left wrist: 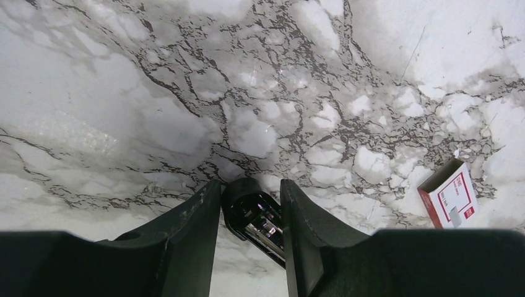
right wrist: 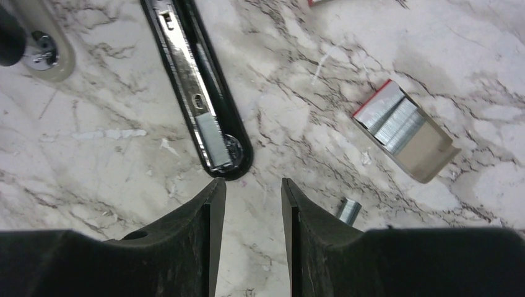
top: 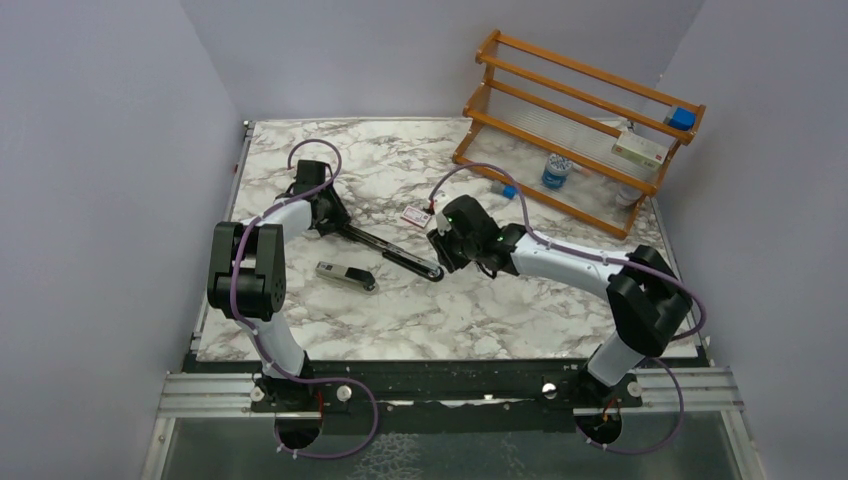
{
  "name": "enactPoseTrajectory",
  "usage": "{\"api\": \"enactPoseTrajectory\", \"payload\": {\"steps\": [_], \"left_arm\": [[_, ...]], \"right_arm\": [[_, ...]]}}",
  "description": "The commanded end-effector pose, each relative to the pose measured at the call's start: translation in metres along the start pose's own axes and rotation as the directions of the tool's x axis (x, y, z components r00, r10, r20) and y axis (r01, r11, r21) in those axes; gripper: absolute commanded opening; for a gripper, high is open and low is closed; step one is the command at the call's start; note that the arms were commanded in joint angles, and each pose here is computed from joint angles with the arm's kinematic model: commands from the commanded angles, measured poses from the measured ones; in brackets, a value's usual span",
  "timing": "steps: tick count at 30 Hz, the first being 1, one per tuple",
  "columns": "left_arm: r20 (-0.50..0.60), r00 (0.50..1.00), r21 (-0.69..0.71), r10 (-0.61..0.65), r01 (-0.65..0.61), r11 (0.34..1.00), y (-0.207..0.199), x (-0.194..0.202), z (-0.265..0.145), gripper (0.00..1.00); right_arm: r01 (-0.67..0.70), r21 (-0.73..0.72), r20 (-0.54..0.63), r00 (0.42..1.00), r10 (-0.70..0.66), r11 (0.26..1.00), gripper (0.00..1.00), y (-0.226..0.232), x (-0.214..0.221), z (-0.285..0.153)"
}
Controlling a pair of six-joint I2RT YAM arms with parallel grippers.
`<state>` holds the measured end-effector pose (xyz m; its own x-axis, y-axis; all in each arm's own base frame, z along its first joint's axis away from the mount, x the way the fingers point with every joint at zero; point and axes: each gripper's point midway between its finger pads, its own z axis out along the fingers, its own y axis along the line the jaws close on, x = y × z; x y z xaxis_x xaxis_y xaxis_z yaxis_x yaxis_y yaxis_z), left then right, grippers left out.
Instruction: Load the staples into the stapler
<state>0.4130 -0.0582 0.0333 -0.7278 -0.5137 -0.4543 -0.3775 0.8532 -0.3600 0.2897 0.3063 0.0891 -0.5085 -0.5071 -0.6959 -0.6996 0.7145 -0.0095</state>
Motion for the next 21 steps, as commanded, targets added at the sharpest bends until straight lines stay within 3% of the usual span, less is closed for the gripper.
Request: {"api": "enactPoseTrajectory", "payload": {"steps": [1,9,21], "left_arm": [[0.013,1.000,0.051,0.023,-0.024,0.998,-0.017,-0.014,-0.014,0.44],[0.014,0.997,0.067,0.072,-0.073,0.995,-0.027,-0.012,-0.031,0.59],[0.081,0.990,0.013,0.113,-0.114,0.993,-0.021,-0.027,-0.067,0.62]], "right_arm": [[-0.125,0.145,0.034,0.992,0.122,0.981,0.42,-0.040,0.005,-0.004],[-0.236,0.208,-0.049,0.967,0.251,0.949,0.54,-0.074,0.048,-0.002],[-0.267,0.208,-0.144,0.943,0.299,0.941,0.56,-0.072,0.089,0.017]]}}
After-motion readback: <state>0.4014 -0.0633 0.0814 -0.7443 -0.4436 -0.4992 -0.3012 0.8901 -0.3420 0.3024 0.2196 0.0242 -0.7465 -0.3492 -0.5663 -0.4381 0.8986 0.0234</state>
